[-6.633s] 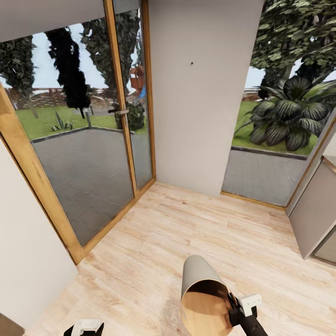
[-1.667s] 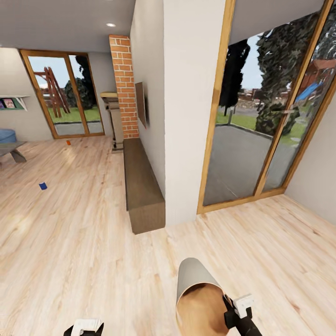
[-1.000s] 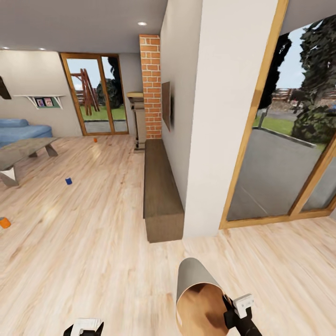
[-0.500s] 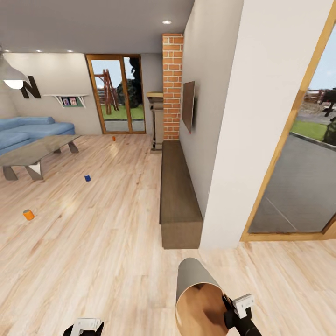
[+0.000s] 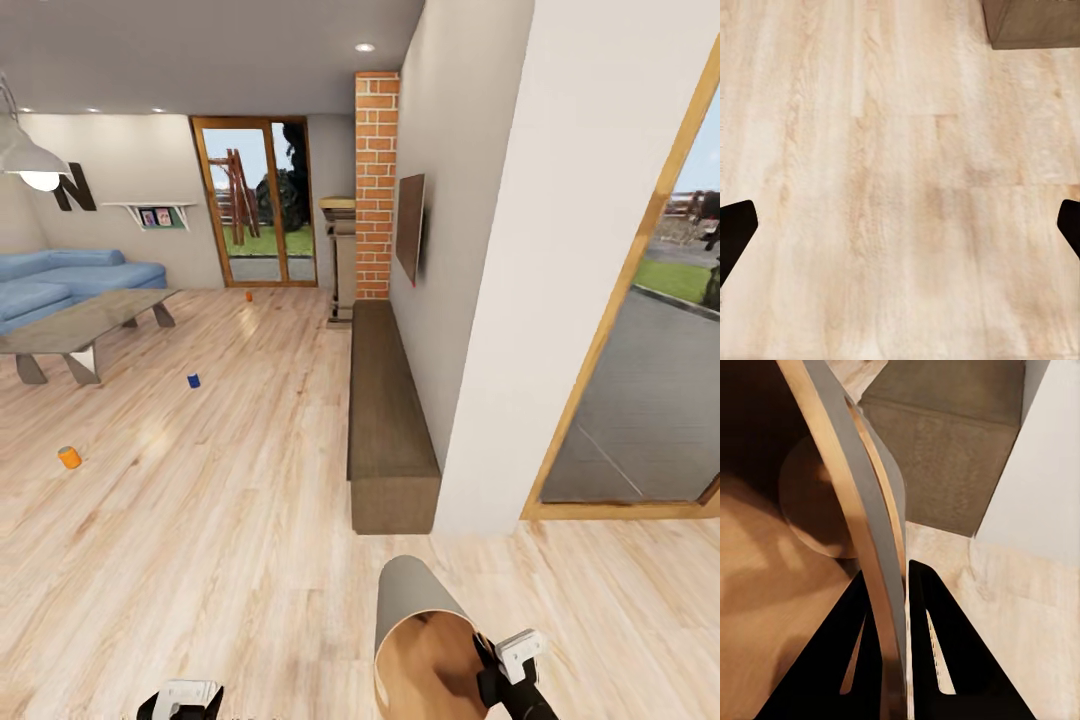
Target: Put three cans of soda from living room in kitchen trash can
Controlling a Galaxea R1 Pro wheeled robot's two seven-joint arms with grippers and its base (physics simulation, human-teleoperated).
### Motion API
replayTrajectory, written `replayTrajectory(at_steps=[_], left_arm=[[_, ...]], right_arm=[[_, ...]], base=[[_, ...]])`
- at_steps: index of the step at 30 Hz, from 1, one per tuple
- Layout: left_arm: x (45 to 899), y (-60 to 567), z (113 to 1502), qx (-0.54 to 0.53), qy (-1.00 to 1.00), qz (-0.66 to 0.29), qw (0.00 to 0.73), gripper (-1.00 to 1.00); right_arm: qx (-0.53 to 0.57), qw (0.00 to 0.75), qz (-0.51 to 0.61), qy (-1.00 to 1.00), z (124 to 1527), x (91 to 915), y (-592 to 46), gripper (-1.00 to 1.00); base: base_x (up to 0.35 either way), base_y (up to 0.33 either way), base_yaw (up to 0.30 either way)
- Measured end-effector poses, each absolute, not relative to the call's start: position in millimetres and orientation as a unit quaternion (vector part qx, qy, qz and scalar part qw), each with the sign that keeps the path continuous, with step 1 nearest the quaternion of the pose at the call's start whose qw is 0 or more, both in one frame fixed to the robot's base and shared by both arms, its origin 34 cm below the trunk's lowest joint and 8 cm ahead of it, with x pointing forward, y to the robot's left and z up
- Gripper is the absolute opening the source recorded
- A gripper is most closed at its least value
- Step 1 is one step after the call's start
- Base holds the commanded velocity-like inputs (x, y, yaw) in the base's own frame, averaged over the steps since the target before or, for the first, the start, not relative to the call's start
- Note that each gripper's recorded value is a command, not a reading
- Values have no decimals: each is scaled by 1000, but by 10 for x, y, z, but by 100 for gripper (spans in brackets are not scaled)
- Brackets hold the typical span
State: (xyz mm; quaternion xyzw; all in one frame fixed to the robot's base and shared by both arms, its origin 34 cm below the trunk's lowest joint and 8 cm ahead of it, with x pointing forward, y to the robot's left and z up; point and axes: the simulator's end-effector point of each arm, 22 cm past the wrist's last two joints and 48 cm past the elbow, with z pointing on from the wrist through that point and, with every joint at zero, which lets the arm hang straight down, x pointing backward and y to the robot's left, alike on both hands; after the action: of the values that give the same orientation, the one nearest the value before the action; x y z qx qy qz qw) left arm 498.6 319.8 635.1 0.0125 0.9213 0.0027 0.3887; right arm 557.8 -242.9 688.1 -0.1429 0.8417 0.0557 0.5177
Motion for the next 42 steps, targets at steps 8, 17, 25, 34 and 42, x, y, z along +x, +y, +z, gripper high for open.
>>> replayTrajectory(at_steps=[8,17,25,34,42], left_arm=[[4987,3203,6352,13,921,3,389,100],[4987,3206,6353,13,921,3,389,100],[4990,3206,6355,12,921,3,390,100],[4991,3206,6356,12,921,3,390,100],[4991,3206,6356,13,921,3,390,100]], right_arm=[[-130,521,34,843,6887,5609,-2514,-100],[-132,521,31,843,6884,5607,-2511,-100],[-131,521,31,843,6885,5609,-2516,-100],[-131,521,31,843,6885,5609,-2514,-100],[-130,521,31,843,6879,5602,-2509,-100]], base=[[0,0,237],[0,0,254],[0,0,255],[0,0,255],[0,0,255]])
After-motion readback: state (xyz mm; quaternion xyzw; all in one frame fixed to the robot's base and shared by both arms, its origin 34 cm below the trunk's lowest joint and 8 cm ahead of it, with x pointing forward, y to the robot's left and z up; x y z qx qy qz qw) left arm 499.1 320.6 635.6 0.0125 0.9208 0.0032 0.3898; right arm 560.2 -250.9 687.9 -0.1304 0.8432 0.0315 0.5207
